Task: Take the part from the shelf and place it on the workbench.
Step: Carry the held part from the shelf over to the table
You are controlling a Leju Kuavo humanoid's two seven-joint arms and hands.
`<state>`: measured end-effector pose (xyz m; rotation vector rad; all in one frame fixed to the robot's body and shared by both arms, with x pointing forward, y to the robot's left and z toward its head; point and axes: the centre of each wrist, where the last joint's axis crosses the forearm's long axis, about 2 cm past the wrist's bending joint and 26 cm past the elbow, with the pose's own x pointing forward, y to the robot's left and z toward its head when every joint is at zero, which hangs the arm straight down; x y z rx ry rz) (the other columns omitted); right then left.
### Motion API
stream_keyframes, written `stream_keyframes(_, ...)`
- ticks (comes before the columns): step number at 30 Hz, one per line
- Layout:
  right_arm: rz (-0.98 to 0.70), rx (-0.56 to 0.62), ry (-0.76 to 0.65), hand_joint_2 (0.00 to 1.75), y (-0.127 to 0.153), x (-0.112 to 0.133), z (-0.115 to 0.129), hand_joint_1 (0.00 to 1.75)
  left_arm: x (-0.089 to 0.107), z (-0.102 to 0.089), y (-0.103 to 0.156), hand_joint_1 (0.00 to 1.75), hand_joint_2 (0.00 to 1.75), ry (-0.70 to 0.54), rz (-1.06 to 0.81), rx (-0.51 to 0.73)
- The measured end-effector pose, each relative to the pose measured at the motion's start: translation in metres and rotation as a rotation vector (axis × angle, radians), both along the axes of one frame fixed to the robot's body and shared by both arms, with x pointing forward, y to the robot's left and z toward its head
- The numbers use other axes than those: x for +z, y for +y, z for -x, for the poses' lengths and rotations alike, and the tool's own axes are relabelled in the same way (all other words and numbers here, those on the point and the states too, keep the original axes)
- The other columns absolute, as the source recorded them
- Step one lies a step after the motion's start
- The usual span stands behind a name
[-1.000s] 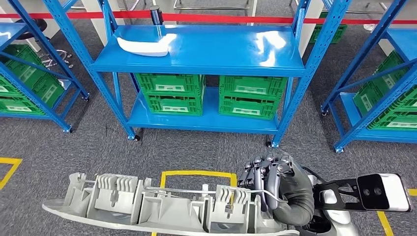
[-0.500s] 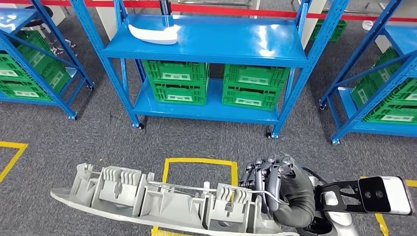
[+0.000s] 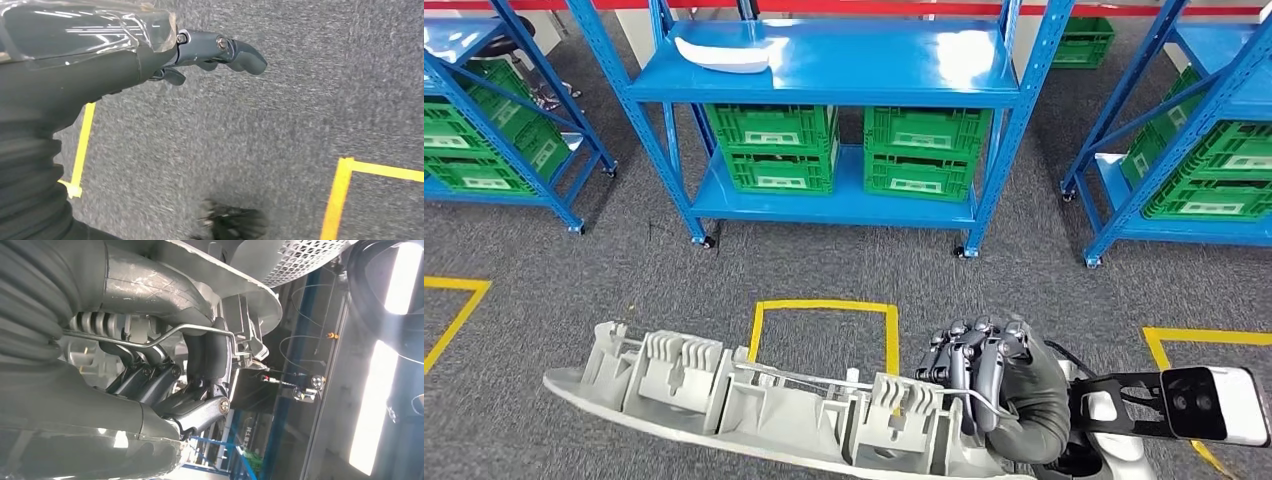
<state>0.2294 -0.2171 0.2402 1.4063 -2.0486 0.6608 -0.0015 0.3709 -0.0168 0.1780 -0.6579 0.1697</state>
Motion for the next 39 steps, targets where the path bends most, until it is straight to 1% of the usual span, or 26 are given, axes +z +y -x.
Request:
stream_keyframes(4,-0.006,-0.002,-0.027,1.75,0.000,0.002,-0.002,1.75,0.000,-0.006,0.000,0.00,1.75,-0.018,-0.017,-0.039)
stream_keyframes(7,-0.032,0.018,-0.045,1.75,0.000,0.008,-0.005,1.75,0.000,-0.010,0.003,0.00,1.75,-0.034,-0.028,-0.062)
stream_keyframes(11,-0.053,0.040,-0.048,1.75,0.001,0.012,-0.007,1.75,0.000,-0.011,0.004,0.00,1.75,-0.040,-0.037,-0.060)
stream_keyframes(18,-0.028,0.029,-0.066,1.75,0.002,0.012,-0.008,1.75,-0.002,-0.018,0.002,0.00,1.75,-0.047,-0.037,-0.057)
stream_keyframes(27,-0.018,0.023,-0.073,1.75,0.004,0.015,-0.008,1.75,-0.003,-0.016,0.002,0.00,1.75,-0.050,-0.034,-0.050)
stream_keyframes(39,-0.025,0.024,-0.085,1.75,0.005,0.018,-0.008,1.75,-0.003,-0.019,0.003,0.00,1.75,-0.068,-0.041,-0.085)
